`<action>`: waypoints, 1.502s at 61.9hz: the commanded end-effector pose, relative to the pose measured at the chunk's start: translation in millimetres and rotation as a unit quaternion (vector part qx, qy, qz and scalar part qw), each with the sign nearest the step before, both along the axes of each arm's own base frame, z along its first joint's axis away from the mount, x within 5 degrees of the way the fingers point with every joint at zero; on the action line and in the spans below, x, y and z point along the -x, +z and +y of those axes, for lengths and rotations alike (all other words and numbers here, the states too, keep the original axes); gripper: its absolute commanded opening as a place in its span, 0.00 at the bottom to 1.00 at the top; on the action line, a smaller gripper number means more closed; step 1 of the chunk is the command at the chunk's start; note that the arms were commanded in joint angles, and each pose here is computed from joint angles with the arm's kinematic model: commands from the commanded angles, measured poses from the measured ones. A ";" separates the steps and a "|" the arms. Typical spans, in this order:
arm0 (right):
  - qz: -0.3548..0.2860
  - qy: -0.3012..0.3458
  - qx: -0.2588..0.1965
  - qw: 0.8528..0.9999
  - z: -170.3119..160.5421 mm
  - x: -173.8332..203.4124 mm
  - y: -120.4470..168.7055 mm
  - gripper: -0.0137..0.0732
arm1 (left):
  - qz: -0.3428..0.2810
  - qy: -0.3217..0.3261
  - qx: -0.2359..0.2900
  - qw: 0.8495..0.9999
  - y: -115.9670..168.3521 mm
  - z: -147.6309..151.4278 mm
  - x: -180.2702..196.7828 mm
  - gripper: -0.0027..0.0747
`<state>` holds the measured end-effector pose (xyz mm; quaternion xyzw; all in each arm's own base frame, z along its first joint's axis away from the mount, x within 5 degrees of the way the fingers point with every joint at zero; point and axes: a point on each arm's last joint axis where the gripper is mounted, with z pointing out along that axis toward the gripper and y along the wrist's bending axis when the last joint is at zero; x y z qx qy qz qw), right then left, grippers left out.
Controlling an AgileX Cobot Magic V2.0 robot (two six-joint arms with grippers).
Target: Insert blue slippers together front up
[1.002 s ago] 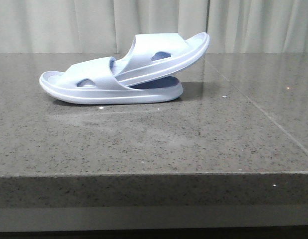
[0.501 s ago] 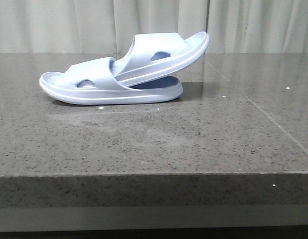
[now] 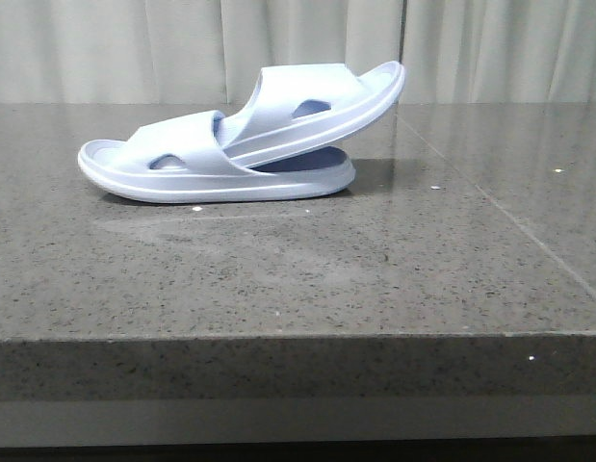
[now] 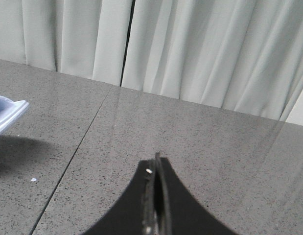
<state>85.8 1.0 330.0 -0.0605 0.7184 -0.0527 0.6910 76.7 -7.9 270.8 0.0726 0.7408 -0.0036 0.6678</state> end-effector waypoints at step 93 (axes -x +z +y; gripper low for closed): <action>-0.045 -0.009 0.000 0.999 -1.6 0.4 14.3 0.09 | -0.059 0.055 0.038 0.996 -71.7 8.0 21.4 0.01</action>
